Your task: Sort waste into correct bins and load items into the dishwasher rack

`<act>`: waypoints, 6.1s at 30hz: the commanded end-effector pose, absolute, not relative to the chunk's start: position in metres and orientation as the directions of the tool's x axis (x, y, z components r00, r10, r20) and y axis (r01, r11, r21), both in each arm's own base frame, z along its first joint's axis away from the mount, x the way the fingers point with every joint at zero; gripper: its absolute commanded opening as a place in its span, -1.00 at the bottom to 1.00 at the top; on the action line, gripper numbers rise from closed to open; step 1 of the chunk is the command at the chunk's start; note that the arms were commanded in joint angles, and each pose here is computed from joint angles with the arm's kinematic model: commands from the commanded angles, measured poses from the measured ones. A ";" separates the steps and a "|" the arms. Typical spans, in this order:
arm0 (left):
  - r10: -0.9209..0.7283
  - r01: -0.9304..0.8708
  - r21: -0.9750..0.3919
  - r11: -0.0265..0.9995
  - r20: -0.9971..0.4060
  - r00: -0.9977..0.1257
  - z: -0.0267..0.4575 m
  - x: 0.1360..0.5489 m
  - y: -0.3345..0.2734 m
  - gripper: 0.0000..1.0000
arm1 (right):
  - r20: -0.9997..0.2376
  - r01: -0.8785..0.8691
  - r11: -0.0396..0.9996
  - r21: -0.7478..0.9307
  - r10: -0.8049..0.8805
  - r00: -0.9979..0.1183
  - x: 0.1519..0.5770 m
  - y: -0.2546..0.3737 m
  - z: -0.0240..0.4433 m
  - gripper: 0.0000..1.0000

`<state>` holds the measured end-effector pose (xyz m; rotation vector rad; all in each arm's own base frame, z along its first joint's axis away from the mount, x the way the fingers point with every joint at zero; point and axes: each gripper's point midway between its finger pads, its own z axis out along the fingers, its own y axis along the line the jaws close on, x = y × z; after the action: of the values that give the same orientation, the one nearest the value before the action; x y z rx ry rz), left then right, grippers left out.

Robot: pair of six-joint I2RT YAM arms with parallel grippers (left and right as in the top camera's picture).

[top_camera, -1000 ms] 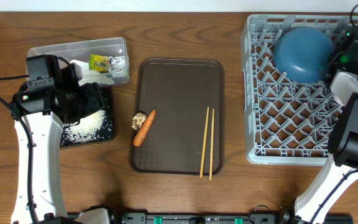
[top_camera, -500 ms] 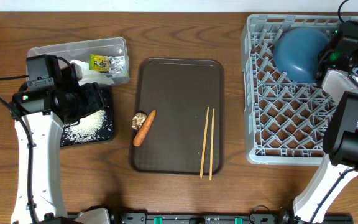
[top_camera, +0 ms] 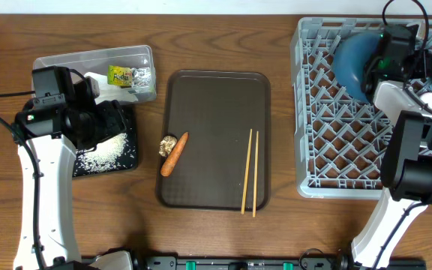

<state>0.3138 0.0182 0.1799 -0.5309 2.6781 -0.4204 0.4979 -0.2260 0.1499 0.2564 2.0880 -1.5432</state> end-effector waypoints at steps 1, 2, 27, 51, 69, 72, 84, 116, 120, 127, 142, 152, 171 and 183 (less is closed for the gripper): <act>-0.430 -0.319 -0.354 0.879 -0.300 -0.852 0.181 0.315 0.021 0.32 | -0.580 0.490 0.388 -0.780 -0.158 -0.799 0.507 -0.208 0.147 0.85; -0.430 -0.319 -0.354 0.879 -0.300 -0.852 0.181 0.315 0.021 0.32 | -0.579 0.489 0.389 -0.781 -0.158 -0.800 0.507 -0.207 0.147 0.86; -0.430 -0.319 -0.354 0.879 -0.300 -0.852 0.181 0.315 0.021 0.32 | -0.706 0.025 0.999 -0.049 -0.017 -0.708 0.475 -0.032 0.194 0.50; -0.026 0.034 -0.262 0.964 -0.219 -0.975 0.146 0.303 -0.103 0.33 | -0.587 0.088 0.990 0.115 0.139 -0.798 0.383 0.033 0.228 0.73; 0.432 0.422 -0.220 0.879 -0.006 -0.902 0.063 0.239 -0.228 0.33 | -0.466 0.406 0.910 0.082 0.395 -0.792 0.326 -0.079 0.220 0.82; 0.452 0.442 -0.221 0.869 -0.008 -0.892 0.062 0.234 -0.235 0.33 | -0.458 0.407 0.910 0.080 0.396 -0.796 0.324 -0.078 0.219 0.82; 0.482 0.468 -0.216 0.857 0.013 -0.876 0.060 0.225 -0.237 0.33 | -0.454 0.385 0.916 0.116 0.394 -0.799 0.329 -0.069 0.218 0.81; 0.674 0.641 -0.263 0.721 0.052 -0.736 0.014 0.209 -0.260 0.33 | -0.449 0.383 0.917 0.113 0.391 -0.803 0.329 -0.069 0.217 0.82; 0.687 0.653 -0.265 0.710 0.052 -0.725 0.011 0.207 -0.262 0.33 | -0.449 0.384 0.917 0.113 0.392 -0.803 0.329 -0.069 0.217 0.82; 0.688 0.658 -0.260 0.707 0.034 -0.725 0.011 0.211 -0.265 0.33 | -0.450 0.383 0.917 0.114 0.392 -0.803 0.329 -0.069 0.217 0.82; 0.681 0.658 -0.195 0.727 0.086 -0.727 -0.009 0.213 -0.254 0.31 | -0.449 0.383 0.917 0.113 0.391 -0.803 0.329 -0.069 0.217 0.82; 0.624 0.625 -0.018 0.780 0.082 -0.777 -0.013 0.234 -0.234 0.11 | -0.452 0.384 0.917 0.111 0.391 -0.802 0.329 -0.069 0.217 0.83; 0.606 0.608 0.012 0.794 0.056 -0.793 -0.016 0.243 -0.234 -0.80 | -0.453 0.380 0.919 0.104 0.384 -0.804 0.329 -0.070 0.217 0.83; 0.588 0.588 0.059 0.807 0.019 -0.809 -0.008 0.257 -0.227 -0.88 | -0.452 0.380 0.919 0.103 0.384 -0.805 0.329 -0.070 0.217 0.83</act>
<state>0.2486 -0.2386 -0.0013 1.0050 2.9779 0.0187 0.3285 -0.0691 0.2195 0.5416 2.5930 0.0111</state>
